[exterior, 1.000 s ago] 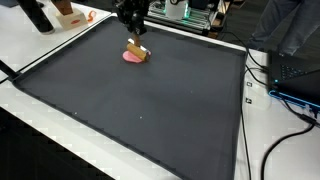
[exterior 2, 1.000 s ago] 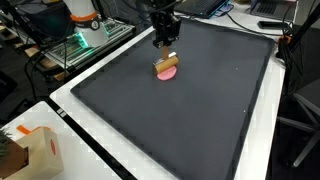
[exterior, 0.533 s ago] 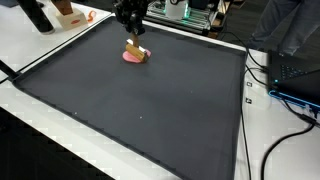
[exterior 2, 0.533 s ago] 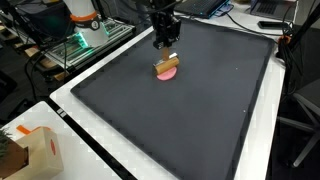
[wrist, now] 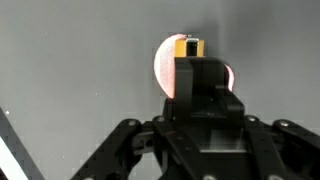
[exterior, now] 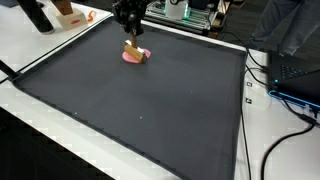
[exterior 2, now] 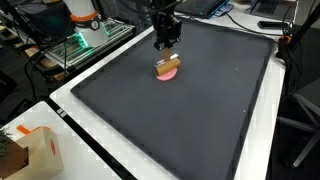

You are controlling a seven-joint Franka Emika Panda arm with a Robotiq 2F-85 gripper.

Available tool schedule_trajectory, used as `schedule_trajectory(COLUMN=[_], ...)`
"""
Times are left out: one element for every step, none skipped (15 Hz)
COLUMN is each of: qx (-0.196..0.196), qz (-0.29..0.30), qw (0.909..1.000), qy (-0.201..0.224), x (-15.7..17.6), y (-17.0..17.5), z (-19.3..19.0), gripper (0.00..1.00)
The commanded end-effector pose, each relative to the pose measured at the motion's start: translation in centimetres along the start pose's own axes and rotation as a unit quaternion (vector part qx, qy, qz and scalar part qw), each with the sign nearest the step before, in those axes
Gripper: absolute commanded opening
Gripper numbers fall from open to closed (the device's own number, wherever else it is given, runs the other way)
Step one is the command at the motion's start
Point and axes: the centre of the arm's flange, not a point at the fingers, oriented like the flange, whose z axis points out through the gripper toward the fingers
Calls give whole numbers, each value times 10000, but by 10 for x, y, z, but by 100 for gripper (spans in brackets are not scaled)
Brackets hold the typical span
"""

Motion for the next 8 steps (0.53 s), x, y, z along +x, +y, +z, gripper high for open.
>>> schedule_trajectory(qx=[-74, -94, -116, -139, -159, -167, -173, -188], qz=[3, 10, 14, 12, 3, 9, 14, 26], qw=[10000, 9999, 9999, 9999, 9999, 9998, 9998, 9998], qy=[22, 32, 34, 29, 50, 49, 65, 67], x=[-6, -6, -6, -6, -6, -6, -6, -5], y=[11, 12, 13, 14, 14, 15, 15, 16], z=[28, 27, 27, 27, 27, 27, 27, 26], gripper=[24, 24, 24, 24, 24, 24, 24, 24])
